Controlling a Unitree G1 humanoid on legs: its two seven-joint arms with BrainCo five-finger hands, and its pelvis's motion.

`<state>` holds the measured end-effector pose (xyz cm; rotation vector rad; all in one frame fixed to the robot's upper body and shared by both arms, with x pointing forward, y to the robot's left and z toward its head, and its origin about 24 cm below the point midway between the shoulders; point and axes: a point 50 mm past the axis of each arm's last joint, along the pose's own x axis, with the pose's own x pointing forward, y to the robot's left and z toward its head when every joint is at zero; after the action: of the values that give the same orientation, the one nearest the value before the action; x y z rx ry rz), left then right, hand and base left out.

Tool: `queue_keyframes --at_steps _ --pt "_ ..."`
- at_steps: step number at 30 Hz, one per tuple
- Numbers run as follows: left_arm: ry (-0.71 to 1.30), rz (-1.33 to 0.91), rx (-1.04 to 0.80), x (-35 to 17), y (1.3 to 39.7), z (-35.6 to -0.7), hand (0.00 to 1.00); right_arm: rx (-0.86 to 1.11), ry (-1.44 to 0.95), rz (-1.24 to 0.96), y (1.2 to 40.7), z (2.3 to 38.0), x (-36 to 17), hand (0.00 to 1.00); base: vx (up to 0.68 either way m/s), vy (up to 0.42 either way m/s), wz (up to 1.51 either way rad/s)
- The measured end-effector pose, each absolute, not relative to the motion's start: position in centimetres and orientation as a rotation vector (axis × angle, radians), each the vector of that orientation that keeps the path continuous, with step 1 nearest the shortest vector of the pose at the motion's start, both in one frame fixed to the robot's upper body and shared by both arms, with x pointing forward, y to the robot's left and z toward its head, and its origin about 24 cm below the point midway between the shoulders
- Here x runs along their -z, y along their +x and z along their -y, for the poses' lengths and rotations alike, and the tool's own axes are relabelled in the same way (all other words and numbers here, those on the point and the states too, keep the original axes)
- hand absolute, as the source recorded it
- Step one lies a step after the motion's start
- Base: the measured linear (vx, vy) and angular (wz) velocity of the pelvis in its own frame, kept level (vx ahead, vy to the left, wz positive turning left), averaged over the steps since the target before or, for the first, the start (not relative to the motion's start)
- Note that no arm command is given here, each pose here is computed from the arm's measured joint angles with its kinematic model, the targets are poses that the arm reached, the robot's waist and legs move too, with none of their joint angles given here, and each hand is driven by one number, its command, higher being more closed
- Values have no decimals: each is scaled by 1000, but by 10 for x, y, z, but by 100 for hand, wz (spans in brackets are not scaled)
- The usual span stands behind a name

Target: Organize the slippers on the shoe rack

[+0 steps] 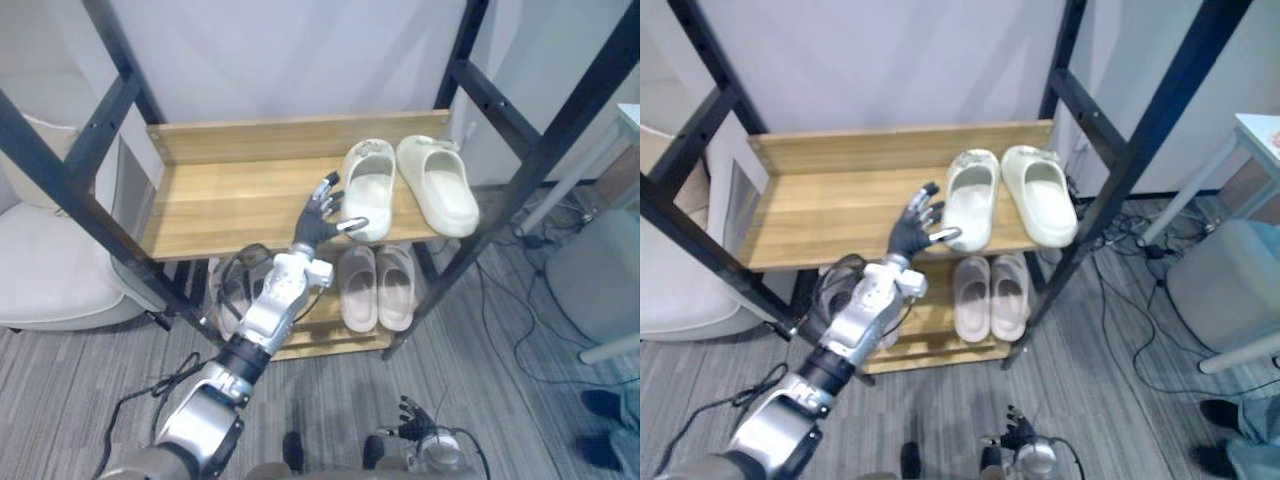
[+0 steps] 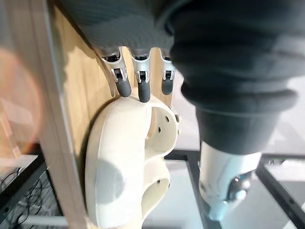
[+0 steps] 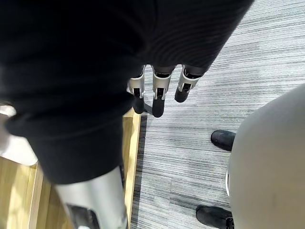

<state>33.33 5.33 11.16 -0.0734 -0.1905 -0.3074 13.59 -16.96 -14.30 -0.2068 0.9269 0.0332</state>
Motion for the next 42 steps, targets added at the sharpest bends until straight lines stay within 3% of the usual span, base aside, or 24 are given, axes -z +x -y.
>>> queue_keyframes --at_steps 22,36,42 --pt "-79 185 276 -117 343 -60 0 -22 -192 -923 138 170 142 0 2 2 -4" --pt "-140 195 304 -102 310 -83 0 -42 -193 -932 135 167 143 0 -7 -2 13" --pt "-216 167 514 -92 269 -57 0 -53 -201 -943 133 166 145 0 5 6 11"
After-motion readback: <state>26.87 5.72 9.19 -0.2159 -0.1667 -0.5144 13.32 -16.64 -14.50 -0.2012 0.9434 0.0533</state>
